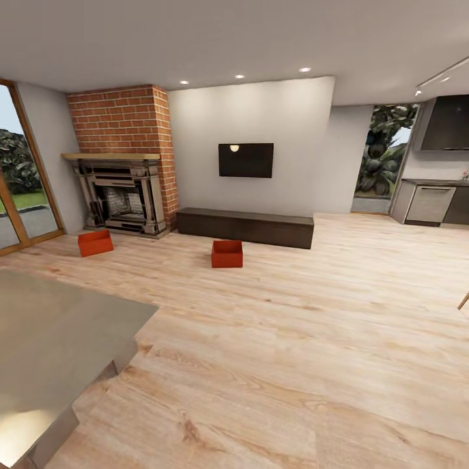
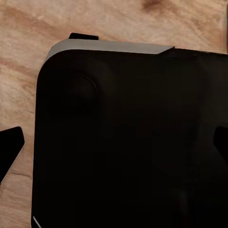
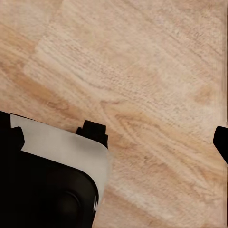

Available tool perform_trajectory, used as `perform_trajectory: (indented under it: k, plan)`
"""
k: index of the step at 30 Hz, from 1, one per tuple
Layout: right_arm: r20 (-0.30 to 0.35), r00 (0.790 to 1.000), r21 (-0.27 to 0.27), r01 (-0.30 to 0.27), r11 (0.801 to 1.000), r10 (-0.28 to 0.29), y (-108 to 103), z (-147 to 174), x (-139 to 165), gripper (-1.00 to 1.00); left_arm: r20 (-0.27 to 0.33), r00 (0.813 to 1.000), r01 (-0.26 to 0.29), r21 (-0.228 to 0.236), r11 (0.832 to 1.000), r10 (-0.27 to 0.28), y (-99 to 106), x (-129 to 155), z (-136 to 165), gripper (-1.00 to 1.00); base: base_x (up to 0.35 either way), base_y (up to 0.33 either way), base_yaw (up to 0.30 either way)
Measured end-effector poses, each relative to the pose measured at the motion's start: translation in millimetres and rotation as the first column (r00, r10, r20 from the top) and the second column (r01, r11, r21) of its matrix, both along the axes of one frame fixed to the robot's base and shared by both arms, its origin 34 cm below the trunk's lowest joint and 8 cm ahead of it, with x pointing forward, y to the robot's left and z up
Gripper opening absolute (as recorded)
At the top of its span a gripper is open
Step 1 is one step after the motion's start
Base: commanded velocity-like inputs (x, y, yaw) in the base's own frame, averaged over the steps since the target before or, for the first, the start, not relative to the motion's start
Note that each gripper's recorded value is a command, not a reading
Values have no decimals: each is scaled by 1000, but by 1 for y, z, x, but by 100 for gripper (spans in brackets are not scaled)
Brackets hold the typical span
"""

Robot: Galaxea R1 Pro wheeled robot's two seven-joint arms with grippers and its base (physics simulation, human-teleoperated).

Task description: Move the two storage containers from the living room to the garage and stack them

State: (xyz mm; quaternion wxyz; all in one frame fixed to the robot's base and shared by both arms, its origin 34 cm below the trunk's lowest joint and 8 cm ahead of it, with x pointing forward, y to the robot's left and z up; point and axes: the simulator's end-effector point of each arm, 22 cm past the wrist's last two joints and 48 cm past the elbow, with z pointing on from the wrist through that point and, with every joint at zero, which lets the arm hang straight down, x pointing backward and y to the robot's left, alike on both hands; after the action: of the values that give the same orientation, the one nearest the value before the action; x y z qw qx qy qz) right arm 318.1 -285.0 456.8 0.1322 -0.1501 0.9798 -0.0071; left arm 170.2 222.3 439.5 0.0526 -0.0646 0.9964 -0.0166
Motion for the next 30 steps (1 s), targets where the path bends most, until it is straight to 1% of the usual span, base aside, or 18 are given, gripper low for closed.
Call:
perform_trajectory:
  k: [30]
  plan:
    - [1, 1000, 3, -1, 1000, 1, 2, 0, 0, 100, 0, 1000, 0, 0, 1000, 0, 0, 0, 0, 100, 322, 0, 0]
